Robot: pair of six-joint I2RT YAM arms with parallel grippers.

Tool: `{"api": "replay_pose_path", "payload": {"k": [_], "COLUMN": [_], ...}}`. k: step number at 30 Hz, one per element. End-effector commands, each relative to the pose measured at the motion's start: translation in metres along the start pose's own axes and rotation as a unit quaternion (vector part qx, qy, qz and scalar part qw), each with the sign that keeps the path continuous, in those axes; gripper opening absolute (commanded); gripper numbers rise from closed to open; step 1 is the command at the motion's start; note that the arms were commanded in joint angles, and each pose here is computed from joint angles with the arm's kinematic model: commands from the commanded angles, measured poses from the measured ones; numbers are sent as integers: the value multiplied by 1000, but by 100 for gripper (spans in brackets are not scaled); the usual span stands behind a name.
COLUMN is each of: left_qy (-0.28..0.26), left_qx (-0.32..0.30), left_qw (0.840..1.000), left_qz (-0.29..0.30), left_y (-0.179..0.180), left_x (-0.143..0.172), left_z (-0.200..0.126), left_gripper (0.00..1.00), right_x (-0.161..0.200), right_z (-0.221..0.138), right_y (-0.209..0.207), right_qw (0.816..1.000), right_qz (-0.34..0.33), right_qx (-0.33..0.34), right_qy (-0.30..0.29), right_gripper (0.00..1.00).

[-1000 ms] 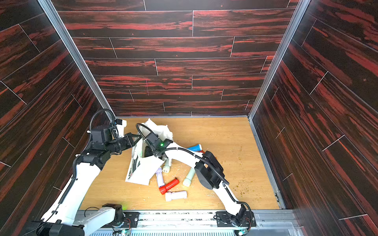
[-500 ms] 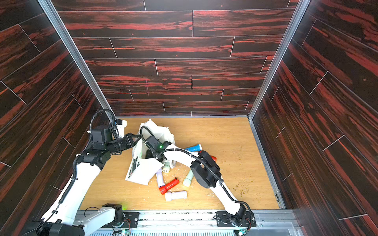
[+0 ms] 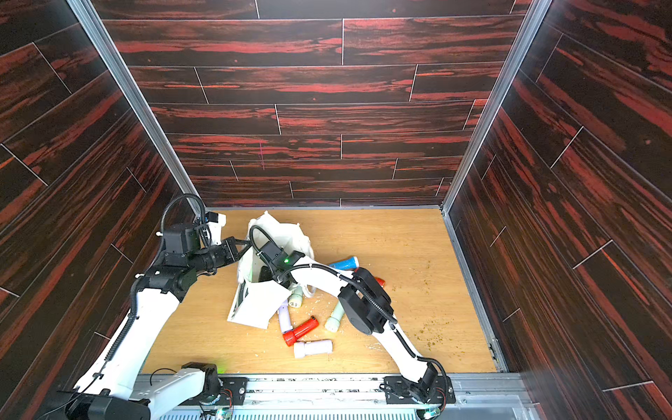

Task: Put the flashlights into the tote bags
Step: Place the flashlight in the canvas bag.

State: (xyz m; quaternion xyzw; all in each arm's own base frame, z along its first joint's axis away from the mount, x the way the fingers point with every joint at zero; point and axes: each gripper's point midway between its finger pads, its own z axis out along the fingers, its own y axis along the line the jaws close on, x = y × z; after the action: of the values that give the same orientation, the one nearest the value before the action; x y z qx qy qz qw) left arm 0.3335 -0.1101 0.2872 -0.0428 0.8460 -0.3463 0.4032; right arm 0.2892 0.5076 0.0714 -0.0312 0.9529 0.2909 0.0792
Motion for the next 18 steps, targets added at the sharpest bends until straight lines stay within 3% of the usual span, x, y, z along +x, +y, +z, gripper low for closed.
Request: {"api": "replay_pose_path", "payload": {"k": [1, 10, 18], "left_qy": [-6, -3, -2], "left_qx": [16, 4, -63], "left_qw": [1000, 1000, 997], "left_qz": [19, 23, 48], "left_y": [-8, -4, 12], "left_x": [-3, -1, -5], "left_z": [-1, -2, -12], "left_gripper": [0, 0, 0], "right_x": [-1, -19, -46], "right_z": [-1, -33, -131], "right_y": [-5, 13, 77], "right_qw": [1000, 999, 978], "right_qz": [-3, -28, -133], "right_qx": [14, -3, -88], "right_qy": [-3, -39, -136], "right_gripper": [55, 63, 64]}}
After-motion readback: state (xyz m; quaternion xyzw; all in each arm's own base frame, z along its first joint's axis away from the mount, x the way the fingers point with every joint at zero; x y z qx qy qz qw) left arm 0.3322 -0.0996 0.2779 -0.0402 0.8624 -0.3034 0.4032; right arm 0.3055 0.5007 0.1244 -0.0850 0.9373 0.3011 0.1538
